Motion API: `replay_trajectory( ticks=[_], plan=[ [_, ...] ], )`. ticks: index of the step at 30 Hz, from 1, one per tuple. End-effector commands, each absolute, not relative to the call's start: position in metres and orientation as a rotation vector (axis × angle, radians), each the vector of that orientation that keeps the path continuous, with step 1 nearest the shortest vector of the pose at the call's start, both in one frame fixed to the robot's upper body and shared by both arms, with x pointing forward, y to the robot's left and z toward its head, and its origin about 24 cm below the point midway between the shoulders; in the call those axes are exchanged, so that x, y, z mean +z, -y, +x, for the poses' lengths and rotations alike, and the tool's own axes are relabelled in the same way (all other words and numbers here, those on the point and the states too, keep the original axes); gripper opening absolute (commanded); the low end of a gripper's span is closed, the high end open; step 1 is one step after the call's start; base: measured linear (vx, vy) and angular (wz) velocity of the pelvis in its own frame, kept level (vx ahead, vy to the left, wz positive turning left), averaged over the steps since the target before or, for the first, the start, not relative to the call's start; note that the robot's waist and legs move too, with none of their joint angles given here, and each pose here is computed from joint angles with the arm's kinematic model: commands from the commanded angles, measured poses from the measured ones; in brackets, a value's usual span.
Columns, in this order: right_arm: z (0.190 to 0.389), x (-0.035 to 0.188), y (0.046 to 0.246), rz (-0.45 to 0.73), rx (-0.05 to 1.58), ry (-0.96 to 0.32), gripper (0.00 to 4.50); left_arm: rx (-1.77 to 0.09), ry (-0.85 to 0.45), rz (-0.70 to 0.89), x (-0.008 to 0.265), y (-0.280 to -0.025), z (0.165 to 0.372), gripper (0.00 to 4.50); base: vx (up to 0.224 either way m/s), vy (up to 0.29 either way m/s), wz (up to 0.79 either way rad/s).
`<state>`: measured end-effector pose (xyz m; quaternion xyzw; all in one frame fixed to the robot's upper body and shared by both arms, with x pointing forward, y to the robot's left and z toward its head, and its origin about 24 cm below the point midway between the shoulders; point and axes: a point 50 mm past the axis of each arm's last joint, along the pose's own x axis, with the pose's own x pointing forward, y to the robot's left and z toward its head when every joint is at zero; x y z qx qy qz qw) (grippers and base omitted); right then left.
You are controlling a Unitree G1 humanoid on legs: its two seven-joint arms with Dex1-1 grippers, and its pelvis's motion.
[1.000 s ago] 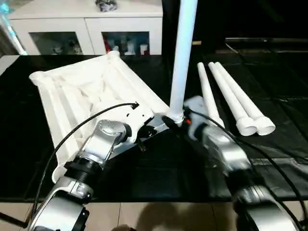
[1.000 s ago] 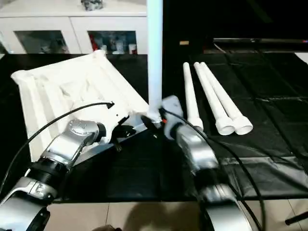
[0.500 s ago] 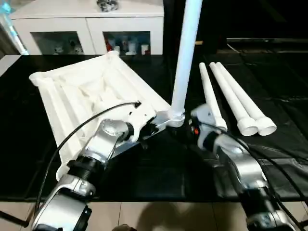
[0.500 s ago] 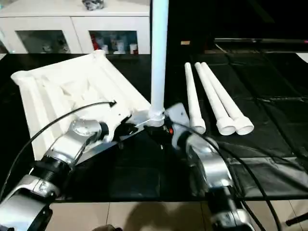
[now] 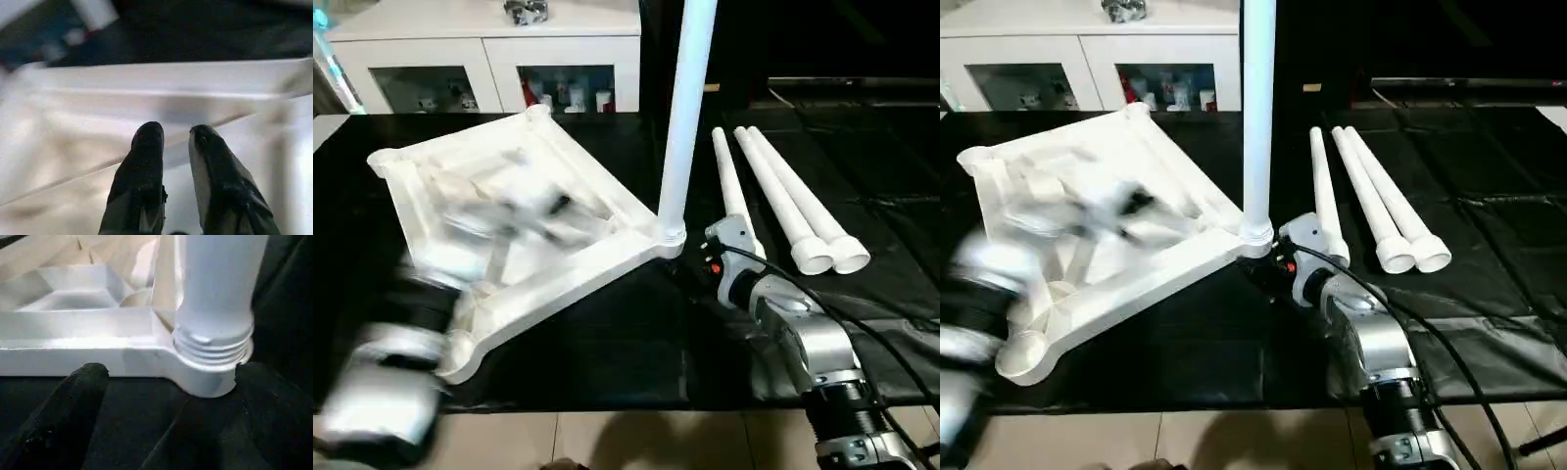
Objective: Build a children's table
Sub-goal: Rotate table base
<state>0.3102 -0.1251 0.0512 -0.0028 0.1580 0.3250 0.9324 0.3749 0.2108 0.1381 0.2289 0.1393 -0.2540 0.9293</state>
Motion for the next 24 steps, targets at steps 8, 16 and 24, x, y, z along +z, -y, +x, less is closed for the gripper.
replay_trajectory(
  ticks=[8,16,24],
  plan=[
    [0.315,0.051,0.115,-0.208,0.708,-0.292,4.50,-0.248,-0.456,0.732,0.154,-0.286,0.365,1.03,0.000,0.000,0.00],
    [0.314,0.039,0.094,-0.261,0.824,-0.426,4.50,-0.273,-0.616,0.810,0.129,-0.300,0.353,0.42,0.000,0.000,0.00],
    [0.318,0.037,0.082,-0.272,0.854,-0.409,4.50,-0.245,-0.717,0.901,0.121,-0.310,0.345,0.06,0.000,0.000,0.00]
  ],
)
